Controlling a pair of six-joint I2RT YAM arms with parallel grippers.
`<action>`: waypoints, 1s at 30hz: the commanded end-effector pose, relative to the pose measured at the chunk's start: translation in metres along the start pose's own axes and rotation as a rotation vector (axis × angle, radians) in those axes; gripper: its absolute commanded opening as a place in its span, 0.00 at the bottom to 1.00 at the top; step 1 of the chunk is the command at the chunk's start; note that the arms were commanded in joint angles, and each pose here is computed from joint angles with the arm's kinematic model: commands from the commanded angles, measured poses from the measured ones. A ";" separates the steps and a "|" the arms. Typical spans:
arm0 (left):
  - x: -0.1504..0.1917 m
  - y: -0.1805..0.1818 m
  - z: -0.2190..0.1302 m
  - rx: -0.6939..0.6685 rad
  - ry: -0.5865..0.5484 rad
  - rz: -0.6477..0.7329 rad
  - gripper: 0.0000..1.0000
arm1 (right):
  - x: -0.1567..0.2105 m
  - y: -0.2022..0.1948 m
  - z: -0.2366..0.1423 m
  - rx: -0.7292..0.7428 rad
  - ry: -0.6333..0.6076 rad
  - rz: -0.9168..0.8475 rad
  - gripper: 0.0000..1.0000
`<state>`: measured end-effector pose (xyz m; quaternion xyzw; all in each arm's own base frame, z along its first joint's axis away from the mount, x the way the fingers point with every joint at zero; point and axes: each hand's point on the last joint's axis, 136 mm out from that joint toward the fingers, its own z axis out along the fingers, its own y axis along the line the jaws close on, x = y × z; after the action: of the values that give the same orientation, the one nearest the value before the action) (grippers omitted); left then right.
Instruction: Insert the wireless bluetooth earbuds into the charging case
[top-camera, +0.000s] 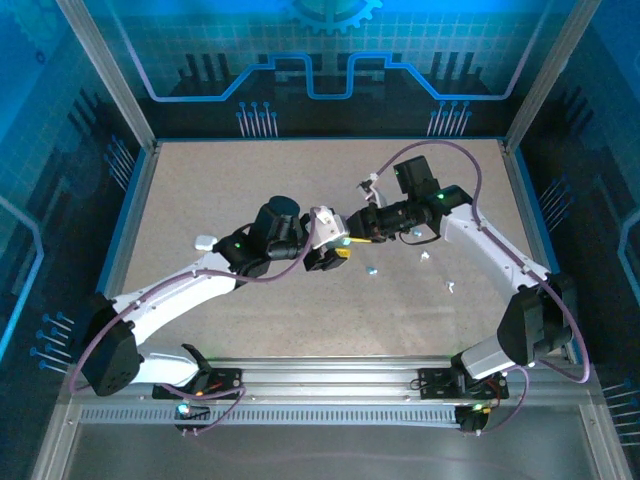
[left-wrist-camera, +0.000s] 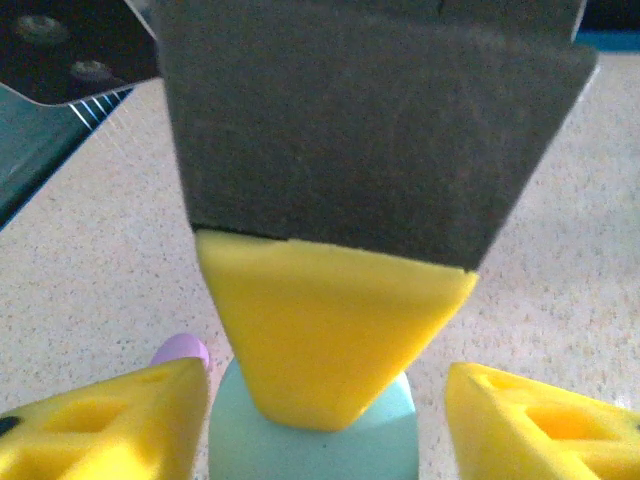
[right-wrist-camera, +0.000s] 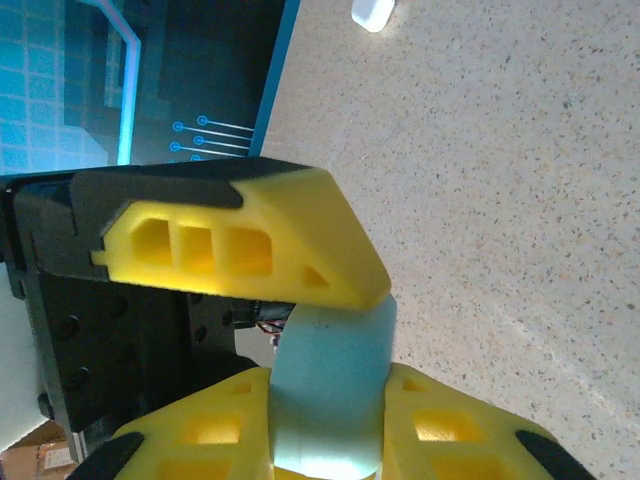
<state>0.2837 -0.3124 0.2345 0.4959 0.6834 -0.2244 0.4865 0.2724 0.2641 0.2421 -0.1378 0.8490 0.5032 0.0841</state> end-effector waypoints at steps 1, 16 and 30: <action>-0.018 0.003 -0.012 -0.042 -0.106 0.012 0.74 | -0.012 0.015 -0.013 -0.086 -0.055 -0.016 0.15; -0.037 0.035 -0.042 -0.081 -0.466 -0.153 0.80 | -0.037 0.039 -0.051 -0.346 -0.151 0.065 0.15; -0.063 0.033 -0.028 -0.023 -0.568 -0.139 0.70 | -0.035 0.047 -0.049 -0.377 -0.144 0.093 0.17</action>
<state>0.3084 -0.2987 0.2786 0.3521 0.5973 -0.3626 0.6228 0.3006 0.2458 0.3022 -0.0552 0.7472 0.6561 0.0903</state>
